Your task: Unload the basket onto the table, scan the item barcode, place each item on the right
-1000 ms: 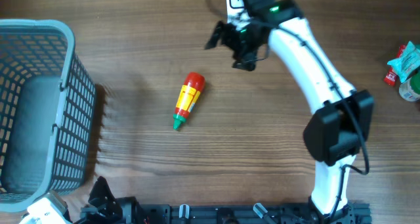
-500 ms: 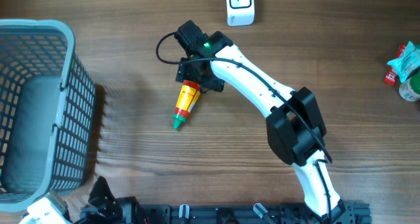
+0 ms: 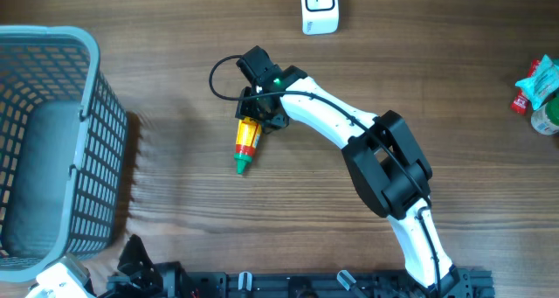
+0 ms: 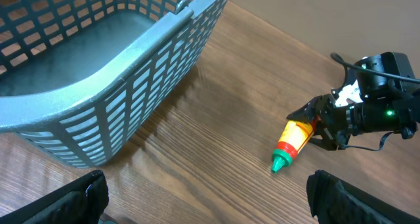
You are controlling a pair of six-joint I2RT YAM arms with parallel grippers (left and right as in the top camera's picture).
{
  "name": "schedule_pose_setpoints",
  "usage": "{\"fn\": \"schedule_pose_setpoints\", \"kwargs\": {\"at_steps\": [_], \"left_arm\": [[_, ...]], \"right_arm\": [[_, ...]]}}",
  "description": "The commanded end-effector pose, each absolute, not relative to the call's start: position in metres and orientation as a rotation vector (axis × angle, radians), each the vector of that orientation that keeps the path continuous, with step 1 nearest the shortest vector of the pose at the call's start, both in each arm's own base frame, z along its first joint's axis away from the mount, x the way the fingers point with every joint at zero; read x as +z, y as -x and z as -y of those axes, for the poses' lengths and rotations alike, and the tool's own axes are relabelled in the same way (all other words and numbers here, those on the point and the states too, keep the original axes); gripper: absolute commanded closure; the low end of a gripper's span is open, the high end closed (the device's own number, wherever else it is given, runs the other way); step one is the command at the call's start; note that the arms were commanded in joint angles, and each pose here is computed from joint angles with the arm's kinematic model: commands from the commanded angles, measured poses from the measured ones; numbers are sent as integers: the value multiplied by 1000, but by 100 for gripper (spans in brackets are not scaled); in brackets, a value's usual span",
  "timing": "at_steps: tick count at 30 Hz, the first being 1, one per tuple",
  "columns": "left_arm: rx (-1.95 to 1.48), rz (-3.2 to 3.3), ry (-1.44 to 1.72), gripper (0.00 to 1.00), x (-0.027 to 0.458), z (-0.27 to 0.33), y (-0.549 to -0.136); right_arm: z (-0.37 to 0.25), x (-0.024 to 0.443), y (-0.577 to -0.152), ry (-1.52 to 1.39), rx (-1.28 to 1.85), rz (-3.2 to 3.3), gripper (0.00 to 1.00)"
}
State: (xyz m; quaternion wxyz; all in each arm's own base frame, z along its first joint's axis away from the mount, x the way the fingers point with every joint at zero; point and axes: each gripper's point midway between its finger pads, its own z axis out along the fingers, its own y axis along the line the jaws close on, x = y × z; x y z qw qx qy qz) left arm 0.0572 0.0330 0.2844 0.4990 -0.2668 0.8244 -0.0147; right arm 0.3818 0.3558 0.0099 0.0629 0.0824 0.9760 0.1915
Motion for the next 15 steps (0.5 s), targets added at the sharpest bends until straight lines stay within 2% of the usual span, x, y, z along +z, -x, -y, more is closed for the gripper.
{"fn": "schedule_pose_setpoints", "kwargs": {"at_steps": [1,4,7,9,12,15], "left_arm": [[-25,-1987,634,0,286,-33,-56],[-25,-1987,633,0,286,-33,-56],[-25,-1987,634,0,286,-33,-56],[-25,-1987,634,0,286,-33,-56],[-26,-1987,633,0,286,-33,-56],[-25,-1987,634,0,286,-33,-56]], "right_arm": [[-335,-5,-382,-302,468,-2999,61],[-304,15,-389,-381,318,-3012,69],[-249,41,-378,-567,75,-3036,70],[-202,50,-367,-800,-163,-2998,69],[-169,54,-362,-1066,-302,-2916,69],[-163,54,-366,-1160,-319,-2847,67]]}}
